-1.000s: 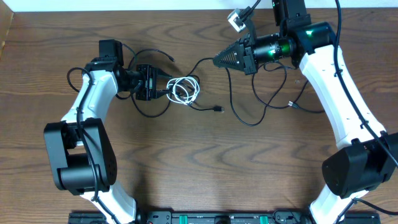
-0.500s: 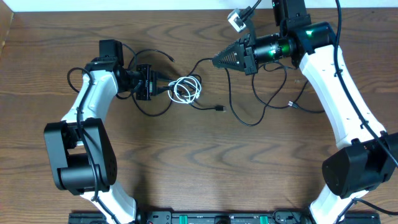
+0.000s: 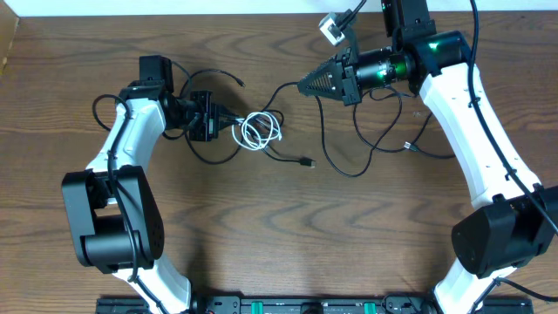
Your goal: Untangle cables
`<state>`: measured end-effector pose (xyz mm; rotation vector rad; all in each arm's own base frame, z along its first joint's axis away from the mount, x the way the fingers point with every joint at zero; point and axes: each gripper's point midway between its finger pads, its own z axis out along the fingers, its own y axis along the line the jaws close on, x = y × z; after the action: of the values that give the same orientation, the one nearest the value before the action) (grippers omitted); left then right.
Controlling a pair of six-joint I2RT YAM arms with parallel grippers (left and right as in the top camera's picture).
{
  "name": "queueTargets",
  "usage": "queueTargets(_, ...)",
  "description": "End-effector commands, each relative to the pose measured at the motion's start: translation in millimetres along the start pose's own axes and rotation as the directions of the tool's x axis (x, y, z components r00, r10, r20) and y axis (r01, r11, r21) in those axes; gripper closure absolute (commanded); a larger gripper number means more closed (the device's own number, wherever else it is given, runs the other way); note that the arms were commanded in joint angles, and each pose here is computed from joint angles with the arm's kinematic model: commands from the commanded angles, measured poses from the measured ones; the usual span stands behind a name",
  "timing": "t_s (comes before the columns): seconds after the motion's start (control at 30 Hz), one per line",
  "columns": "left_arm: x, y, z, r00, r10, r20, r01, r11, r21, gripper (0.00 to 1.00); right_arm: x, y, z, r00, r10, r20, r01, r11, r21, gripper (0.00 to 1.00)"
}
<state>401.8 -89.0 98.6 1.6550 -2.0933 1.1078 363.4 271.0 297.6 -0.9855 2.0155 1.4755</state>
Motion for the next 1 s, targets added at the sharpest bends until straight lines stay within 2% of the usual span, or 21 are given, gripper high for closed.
queueTargets(0.0, -37, 17, 0, 0.980, -0.008, 0.197, 0.024, 0.997, -0.076, 0.92, -8, 26, -6, 0.997, -0.068, 0.021, 0.068, 0.997, -0.039, 0.99)
queueTargets(0.2, -71, 43, -19, 0.925, -0.047, 0.378, 0.112, 0.982, -0.154, 0.92, -6, 27, -6, 0.998, -0.065, 0.018, 0.066, 0.997, -0.040, 0.99)
queueTargets(0.33, -89, 63, -37, 0.887, -0.086, 0.454, 0.192, 0.962, -0.193, 0.92, -10, 29, -8, 0.995, -0.092, 0.029, 0.093, 0.995, -0.036, 0.99)
queueTargets(0.57, -118, 93, -73, 0.845, -0.051, 0.532, 0.227, 0.935, -0.272, 0.92, -34, 60, -25, 0.960, -0.266, 0.092, 0.265, 0.964, 0.014, 0.99)
queueTargets(0.8, -143, 125, -110, 0.765, -0.087, 0.639, 0.350, 0.888, -0.297, 0.92, -56, 74, -58, 0.904, -0.419, 0.081, 0.376, 0.872, 0.312, 0.99)
queueTargets(0.97, -156, 140, -125, 0.729, -0.126, 0.672, 0.406, 0.871, -0.277, 0.92, -67, 66, -92, 0.889, -0.456, 0.040, 0.357, 0.745, 0.564, 0.99)
